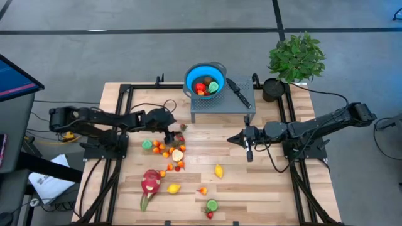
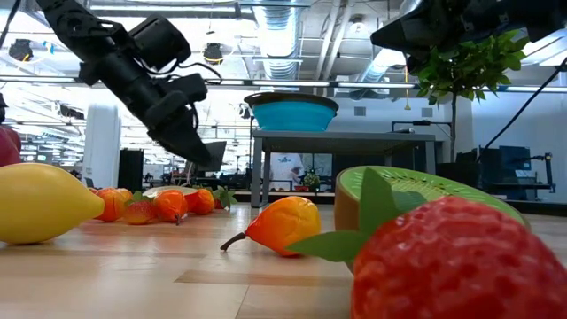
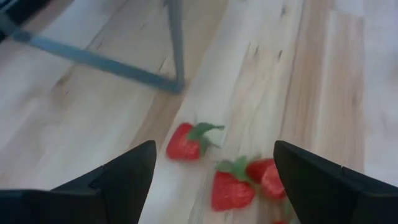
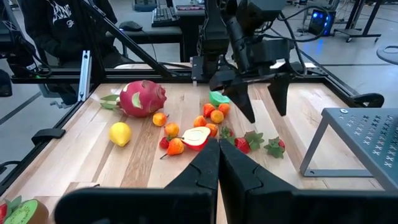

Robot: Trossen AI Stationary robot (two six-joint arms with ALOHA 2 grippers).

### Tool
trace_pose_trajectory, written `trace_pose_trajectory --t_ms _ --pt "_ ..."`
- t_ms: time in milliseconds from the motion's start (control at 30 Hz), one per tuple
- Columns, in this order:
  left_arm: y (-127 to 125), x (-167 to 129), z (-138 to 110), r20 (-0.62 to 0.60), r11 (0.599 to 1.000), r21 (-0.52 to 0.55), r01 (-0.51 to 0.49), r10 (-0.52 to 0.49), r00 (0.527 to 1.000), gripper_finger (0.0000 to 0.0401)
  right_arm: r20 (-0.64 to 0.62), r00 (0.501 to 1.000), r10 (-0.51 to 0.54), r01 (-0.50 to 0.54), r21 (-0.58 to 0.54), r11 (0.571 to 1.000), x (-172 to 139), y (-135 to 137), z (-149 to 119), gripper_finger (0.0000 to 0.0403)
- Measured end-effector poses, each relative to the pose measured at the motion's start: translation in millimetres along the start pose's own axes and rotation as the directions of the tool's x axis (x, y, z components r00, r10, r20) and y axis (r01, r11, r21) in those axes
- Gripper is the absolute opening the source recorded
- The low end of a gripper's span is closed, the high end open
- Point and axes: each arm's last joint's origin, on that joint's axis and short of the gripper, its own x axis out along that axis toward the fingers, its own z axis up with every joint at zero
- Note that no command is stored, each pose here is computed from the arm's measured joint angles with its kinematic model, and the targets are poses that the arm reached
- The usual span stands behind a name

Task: Pick & Place Fruit
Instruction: Put the strawberry into the strainer bowl

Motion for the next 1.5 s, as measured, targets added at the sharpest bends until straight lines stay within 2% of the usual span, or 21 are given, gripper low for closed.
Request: trace_pose_trajectory --t_ms 267,467,867,1067,1500 --pt "1 -5 -4 -0.051 0.994 0.110 0.002 0.004 0.999 0.0319 -0.010 1.000 0.002 -0.002 0.003 1.000 0 1 -1 0.0000" --pt "1 -1 -9 -0.098 0.993 0.121 0.003 0.009 0.995 0.0319 -0.015 1.000 0.001 0.000 0.074 0.997 0 0 -1 0.0000" --pt "0 12 -23 -0.203 0.988 0.141 -0.058 0.087 0.975 0.0319 -0.018 1.000 0.001 0.000 0.076 0.997 0 0 -2 0.0000" --pt "-13 23 -28 -0.221 0.987 0.155 0.044 -0.008 0.975 0.0319 -0.021 1.000 0.001 0.001 0.070 0.998 0 0 -2 0.0000" --pt "-19 43 -29 -0.168 0.989 0.135 0.054 -0.031 0.985 0.0319 -0.025 1.000 -0.001 0.002 0.064 0.998 0 0 -2 0.0000"
